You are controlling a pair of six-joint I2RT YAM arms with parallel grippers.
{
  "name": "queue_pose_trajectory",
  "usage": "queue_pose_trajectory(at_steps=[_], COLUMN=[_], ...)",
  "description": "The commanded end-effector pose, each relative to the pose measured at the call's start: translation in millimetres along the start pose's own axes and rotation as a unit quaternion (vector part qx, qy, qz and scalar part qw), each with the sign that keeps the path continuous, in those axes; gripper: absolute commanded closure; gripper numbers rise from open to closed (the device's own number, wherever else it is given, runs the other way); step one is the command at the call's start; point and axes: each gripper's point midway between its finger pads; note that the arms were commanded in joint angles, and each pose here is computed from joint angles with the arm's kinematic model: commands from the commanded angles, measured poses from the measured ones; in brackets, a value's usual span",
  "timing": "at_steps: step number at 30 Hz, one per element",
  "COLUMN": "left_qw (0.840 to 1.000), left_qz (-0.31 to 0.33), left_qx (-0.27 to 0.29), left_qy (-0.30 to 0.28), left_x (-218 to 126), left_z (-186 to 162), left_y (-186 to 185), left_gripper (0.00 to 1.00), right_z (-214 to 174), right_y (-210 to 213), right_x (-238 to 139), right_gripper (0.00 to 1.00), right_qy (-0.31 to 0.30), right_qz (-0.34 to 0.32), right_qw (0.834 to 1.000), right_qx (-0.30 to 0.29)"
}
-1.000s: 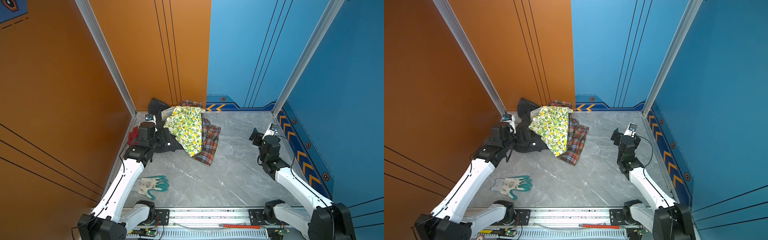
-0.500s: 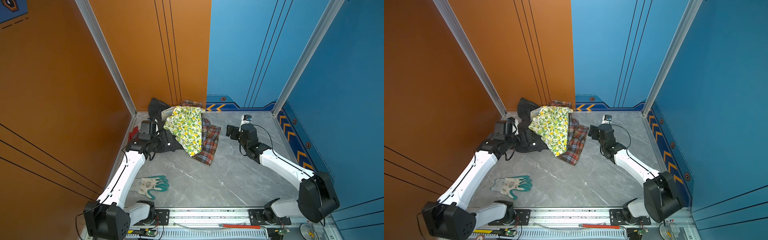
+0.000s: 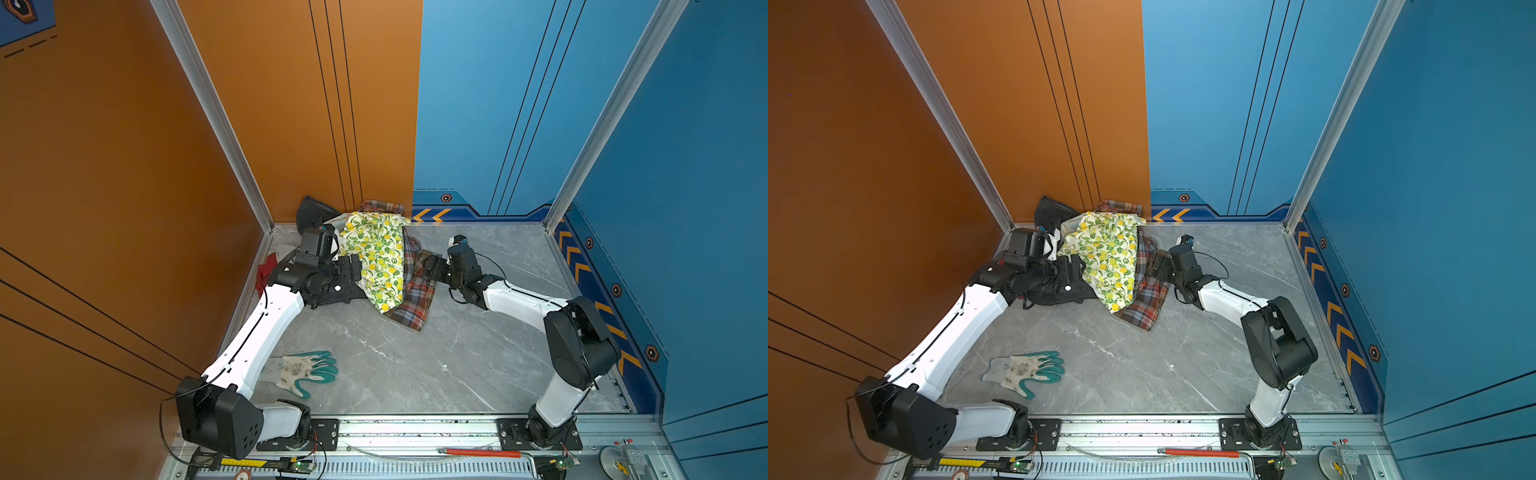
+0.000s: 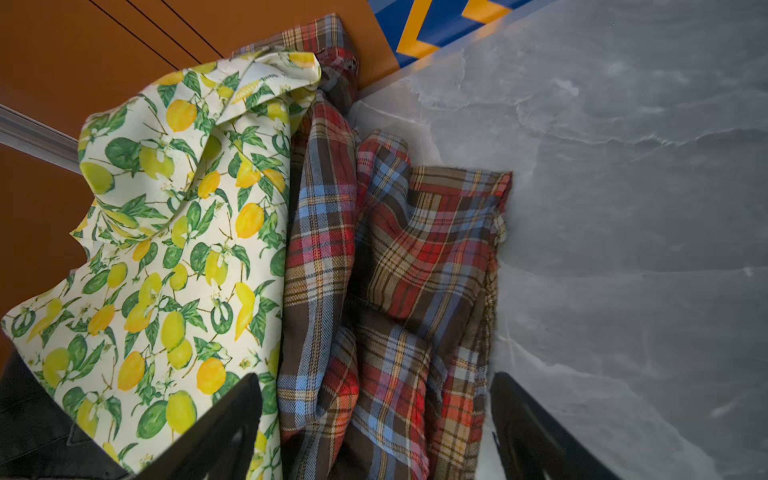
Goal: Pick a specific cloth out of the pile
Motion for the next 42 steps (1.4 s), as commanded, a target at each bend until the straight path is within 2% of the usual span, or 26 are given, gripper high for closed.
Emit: queue_pose_trajectory(at_steps=[1, 6, 8, 11, 18, 22, 28, 34, 35, 38, 42], left_qw=[0.995, 0.968, 0.955, 0.946, 0.939, 0.937, 0.941, 0.947, 0.948, 0.951, 0.954], left_qz=[0.026, 0.01, -0.012, -0.055, -0.096, -0.096, -0.087, -0.093, -0.092, -0.088, -0.092], left_qx=[0.097, 0.247, 0.289, 0.314, 0.328, 0.333, 0.325, 0.306, 0.304, 0.295, 0.284], left_qy=[0.027, 0.047, 0.057, 0.062, 0.048, 0.045, 0.036, 0.028, 0.027, 0.026, 0.025], left_x=[1, 13, 16, 16, 11, 10, 6, 5, 4, 5, 5], left_z=[-8, -24, -35, -48, -64, -69, -65, -63, -63, -62, -60], left_y=[-12, -56, -71, -87, -97, -99, -95, -95, -94, -92, -93], left_gripper=[0.03, 0.0, 0.02, 0.06, 0.06, 0.07, 0.07, 0.07, 0.07, 0.07, 0.07], right_z=[-1, -15, -21, -29, -41, -49, -59, -54, -52, -42, -21], right_y=[19, 17, 15, 14, 13, 17, 18, 35, 39, 50, 78], right_x=[8, 25, 30, 38, 57, 65, 84, 103, 104, 106, 99], right_gripper=[0.14, 0.15, 0.15, 0.17, 0.19, 0.19, 0.23, 0.3, 0.32, 0.46, 0.69], right_qy=[0.018, 0.047, 0.056, 0.069, 0.094, 0.107, 0.117, 0.12, 0.117, 0.1, 0.081], right_qz=[0.04, 0.052, 0.056, 0.061, 0.062, 0.065, 0.07, 0.094, 0.1, 0.128, 0.164], right_qw=[0.998, 0.995, 0.993, 0.991, 0.986, 0.983, 0.977, 0.973, 0.973, 0.97, 0.969], right_qx=[0.038, 0.072, 0.086, 0.102, 0.126, 0.135, 0.161, 0.174, 0.174, 0.181, 0.169])
Point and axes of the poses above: each gripper's point midway between its finger pads, its own x axis out along the fingers, its own y axis along the line the jaws close on, z = x × y, and after that the axes turned 6 degrees about x, right-handed
